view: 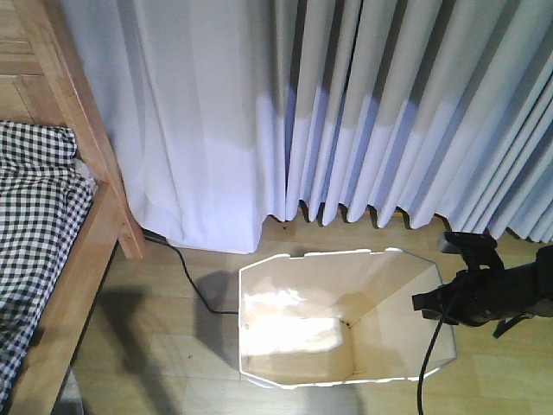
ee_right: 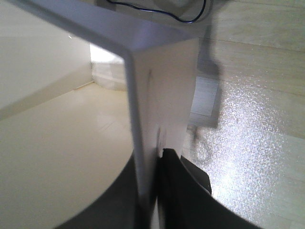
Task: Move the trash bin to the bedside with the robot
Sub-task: 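Drive closer to the bed frame and stop with the bin beside it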
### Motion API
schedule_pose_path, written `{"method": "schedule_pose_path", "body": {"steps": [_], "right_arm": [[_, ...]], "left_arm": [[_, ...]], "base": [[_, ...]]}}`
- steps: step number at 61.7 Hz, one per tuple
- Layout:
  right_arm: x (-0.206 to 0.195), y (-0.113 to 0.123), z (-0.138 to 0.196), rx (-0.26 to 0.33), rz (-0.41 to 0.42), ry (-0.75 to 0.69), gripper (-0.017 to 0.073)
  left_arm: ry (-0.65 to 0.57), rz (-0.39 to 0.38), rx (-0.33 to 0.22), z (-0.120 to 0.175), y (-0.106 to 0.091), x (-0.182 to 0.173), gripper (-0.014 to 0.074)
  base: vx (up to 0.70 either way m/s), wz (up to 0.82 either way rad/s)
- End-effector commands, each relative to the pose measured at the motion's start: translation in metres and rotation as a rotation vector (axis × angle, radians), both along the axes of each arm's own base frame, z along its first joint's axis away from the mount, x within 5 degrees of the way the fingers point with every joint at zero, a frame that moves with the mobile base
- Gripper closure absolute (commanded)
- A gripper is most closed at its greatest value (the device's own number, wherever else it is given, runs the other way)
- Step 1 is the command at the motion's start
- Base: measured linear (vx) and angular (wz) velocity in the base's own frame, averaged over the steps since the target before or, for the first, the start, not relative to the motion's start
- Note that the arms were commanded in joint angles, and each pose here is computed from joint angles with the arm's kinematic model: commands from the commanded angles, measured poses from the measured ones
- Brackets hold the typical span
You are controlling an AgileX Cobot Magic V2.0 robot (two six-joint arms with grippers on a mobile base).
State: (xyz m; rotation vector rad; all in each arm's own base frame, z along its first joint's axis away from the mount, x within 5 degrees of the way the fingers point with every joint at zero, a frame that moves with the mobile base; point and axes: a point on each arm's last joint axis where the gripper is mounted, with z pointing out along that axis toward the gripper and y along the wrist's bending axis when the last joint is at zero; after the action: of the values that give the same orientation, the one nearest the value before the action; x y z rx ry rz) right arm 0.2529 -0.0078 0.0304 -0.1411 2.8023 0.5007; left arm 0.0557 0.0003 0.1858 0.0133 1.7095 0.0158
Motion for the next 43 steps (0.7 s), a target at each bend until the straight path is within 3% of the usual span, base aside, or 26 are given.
{"method": "schedule_pose_path", "body": {"steps": [1, 43], "right_arm": [[0.0132, 0.0123, 0.0249, 0.182, -0.003, -0.124, 0.0564], [0.0133, 0.0124, 0.025, 0.183, -0.002, -0.124, 0.0564]], "left_arm": [[-0.063, -0.004, -0.004, 0.0006, -0.0003, 0.0004, 0.06], [-0.063, -0.004, -0.004, 0.0006, -0.0003, 0.0004, 0.06]], "base": [[0.08, 0.02], [0.03, 0.0]]}}
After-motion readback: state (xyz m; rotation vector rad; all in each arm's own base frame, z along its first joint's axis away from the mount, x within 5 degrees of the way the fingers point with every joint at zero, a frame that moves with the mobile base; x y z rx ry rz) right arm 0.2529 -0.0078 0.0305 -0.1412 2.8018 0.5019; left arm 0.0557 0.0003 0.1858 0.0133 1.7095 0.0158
